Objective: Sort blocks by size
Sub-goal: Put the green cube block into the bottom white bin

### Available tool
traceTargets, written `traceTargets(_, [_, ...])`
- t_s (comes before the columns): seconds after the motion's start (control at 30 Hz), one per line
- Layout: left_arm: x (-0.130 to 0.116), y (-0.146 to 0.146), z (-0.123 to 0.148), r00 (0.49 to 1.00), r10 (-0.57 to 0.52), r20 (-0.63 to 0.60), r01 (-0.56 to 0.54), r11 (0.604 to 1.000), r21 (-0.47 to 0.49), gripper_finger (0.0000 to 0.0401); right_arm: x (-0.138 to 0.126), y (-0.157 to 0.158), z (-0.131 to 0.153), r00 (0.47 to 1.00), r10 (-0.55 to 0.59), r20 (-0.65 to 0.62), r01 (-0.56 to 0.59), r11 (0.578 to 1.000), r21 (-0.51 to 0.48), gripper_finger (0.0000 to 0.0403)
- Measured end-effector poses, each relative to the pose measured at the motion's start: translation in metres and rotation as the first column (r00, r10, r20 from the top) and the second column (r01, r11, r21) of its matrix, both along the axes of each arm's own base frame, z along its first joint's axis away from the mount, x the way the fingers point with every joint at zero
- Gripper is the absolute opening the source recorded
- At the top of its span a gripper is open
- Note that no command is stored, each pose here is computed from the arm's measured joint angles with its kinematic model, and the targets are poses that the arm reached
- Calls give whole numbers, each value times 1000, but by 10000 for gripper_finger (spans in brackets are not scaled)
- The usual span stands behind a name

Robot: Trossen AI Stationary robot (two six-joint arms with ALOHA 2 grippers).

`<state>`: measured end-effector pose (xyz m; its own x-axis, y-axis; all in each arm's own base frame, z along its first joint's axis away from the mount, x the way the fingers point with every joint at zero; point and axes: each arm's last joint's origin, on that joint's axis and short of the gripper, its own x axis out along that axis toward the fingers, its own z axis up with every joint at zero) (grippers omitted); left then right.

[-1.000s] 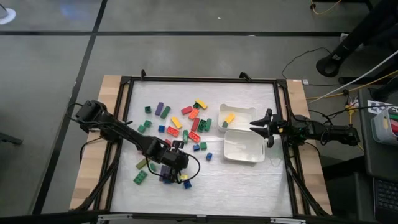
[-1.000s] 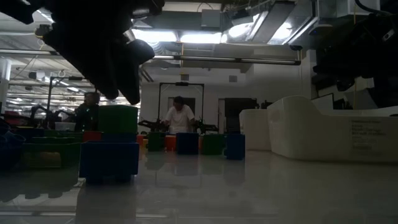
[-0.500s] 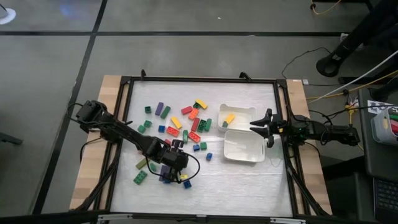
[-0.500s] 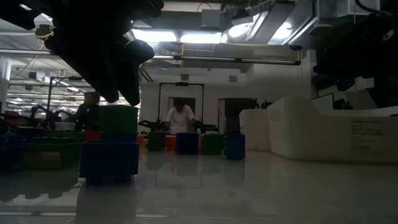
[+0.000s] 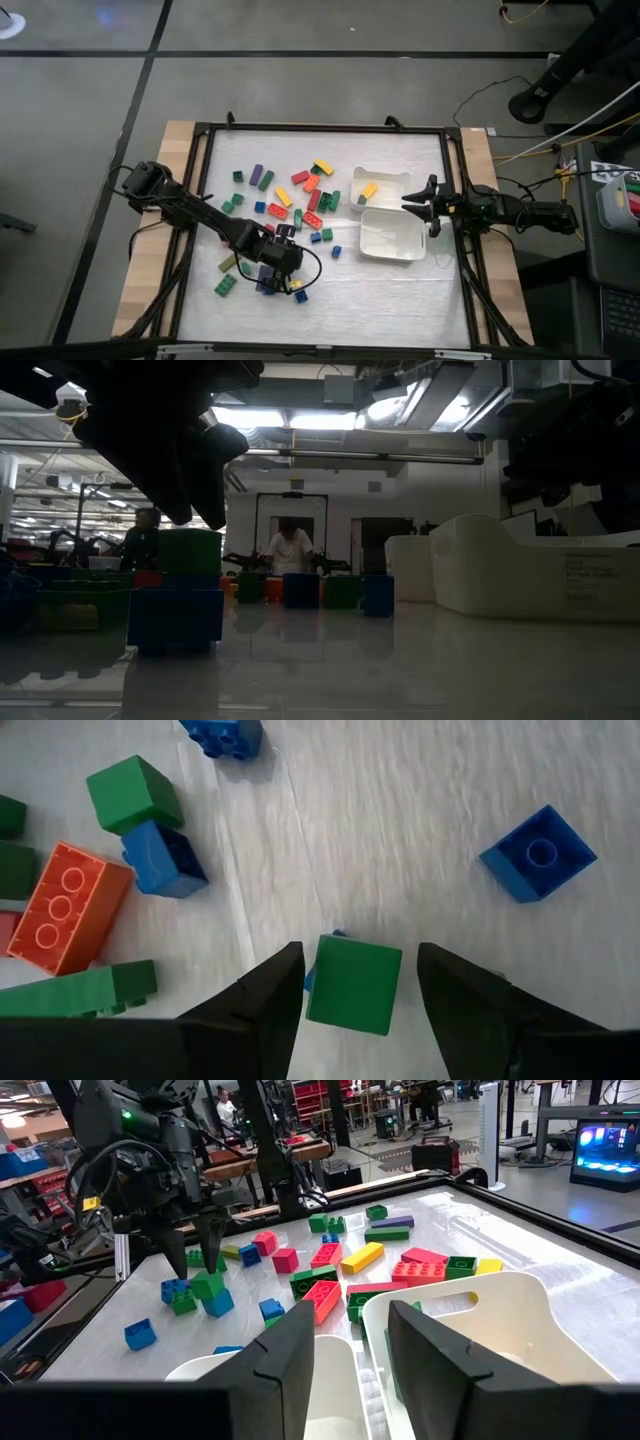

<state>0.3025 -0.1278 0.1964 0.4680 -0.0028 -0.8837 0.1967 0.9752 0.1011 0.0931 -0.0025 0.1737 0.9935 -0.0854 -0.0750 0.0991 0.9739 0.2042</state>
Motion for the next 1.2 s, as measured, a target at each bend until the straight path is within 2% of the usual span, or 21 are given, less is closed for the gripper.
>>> traceTargets(0.83, [0, 0, 0, 1000, 4, 0, -4, 1000, -2, 182, 0, 0, 0, 1000, 0, 0, 0, 1000, 0, 131])
traceTargets(1.2, [-4, 2, -1, 999, 4, -38, -3, 1000, 15, 182, 0, 0, 0, 1000, 0, 0, 0, 1000, 0, 131])
